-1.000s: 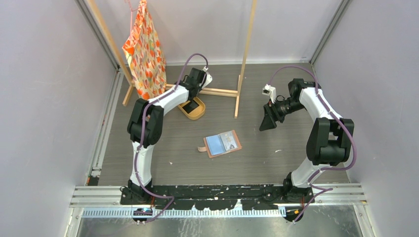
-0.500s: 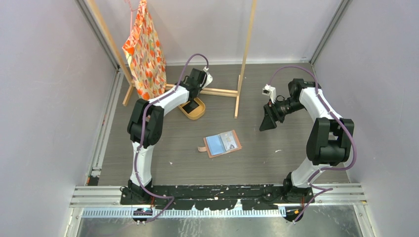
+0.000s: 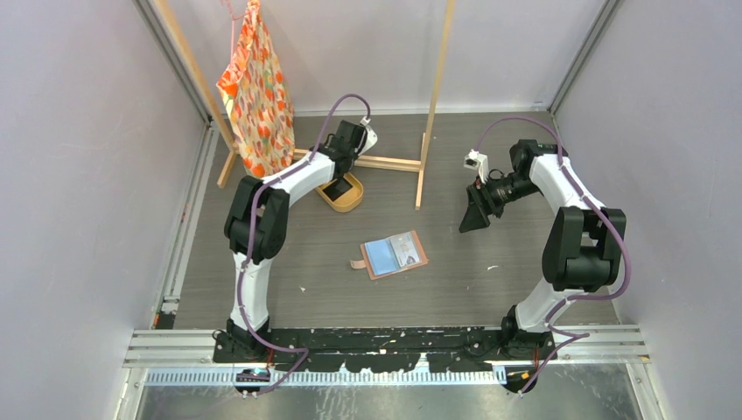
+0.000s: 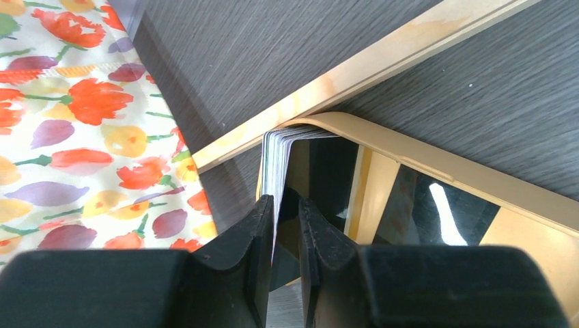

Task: Put the credit cards into the card holder
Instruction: Pick up the credit card from the storage box.

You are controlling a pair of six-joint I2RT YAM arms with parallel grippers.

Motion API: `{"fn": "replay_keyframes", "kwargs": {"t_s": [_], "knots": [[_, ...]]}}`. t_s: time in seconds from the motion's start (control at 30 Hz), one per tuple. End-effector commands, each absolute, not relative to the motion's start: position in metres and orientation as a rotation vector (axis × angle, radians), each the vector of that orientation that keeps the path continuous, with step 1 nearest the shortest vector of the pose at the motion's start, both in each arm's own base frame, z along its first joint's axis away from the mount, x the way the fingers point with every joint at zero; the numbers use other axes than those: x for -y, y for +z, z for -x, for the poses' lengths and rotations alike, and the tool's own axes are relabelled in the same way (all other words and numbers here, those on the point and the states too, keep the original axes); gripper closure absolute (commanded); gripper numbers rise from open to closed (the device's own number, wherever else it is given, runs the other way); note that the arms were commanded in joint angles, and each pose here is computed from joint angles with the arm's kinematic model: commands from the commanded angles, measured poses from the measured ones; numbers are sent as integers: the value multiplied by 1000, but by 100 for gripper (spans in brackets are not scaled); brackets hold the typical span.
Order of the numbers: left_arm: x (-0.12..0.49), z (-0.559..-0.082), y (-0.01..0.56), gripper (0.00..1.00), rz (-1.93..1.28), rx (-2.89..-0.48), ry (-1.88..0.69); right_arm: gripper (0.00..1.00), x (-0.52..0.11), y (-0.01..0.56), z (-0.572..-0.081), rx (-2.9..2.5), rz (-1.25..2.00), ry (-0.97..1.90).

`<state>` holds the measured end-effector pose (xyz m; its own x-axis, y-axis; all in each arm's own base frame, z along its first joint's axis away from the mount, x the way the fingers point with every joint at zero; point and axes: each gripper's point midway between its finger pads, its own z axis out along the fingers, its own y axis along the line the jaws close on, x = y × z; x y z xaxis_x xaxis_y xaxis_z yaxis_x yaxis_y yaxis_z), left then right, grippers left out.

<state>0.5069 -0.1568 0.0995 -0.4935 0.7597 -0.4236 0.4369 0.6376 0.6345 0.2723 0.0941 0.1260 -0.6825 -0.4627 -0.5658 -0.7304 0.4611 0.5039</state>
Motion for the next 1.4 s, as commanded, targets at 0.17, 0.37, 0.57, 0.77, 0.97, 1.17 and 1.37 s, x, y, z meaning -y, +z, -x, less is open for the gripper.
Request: {"fn": "replay_keyframes", "kwargs": {"t_s": [0.17,0.37,0.57,0.77,0.97,1.17,1.37], "knots": [[153,-517,146,79,-831,-2056,619,26,-97,139,-278,-2313,1026,1074],[154,-517,143,84,-840,-2060,617,26,-97,139,-278,-2314,1027,1076],[158,-514,137,61,-876,-2075,580,26,-97,139,-278,-2313,1029,1074],[156,-515,116,33,-942,-2135,568,26,-98,139,-277,-2310,1031,1075],[158,-511,96,25,-1014,-2209,528,26,-97,139,-277,-2312,1032,1078],[151,-512,88,29,-1009,-2223,572,26,-97,139,-277,-2312,1033,1080],[142,-516,87,32,-977,-2227,628,26,-98,139,-277,-2312,1033,1082]]}}
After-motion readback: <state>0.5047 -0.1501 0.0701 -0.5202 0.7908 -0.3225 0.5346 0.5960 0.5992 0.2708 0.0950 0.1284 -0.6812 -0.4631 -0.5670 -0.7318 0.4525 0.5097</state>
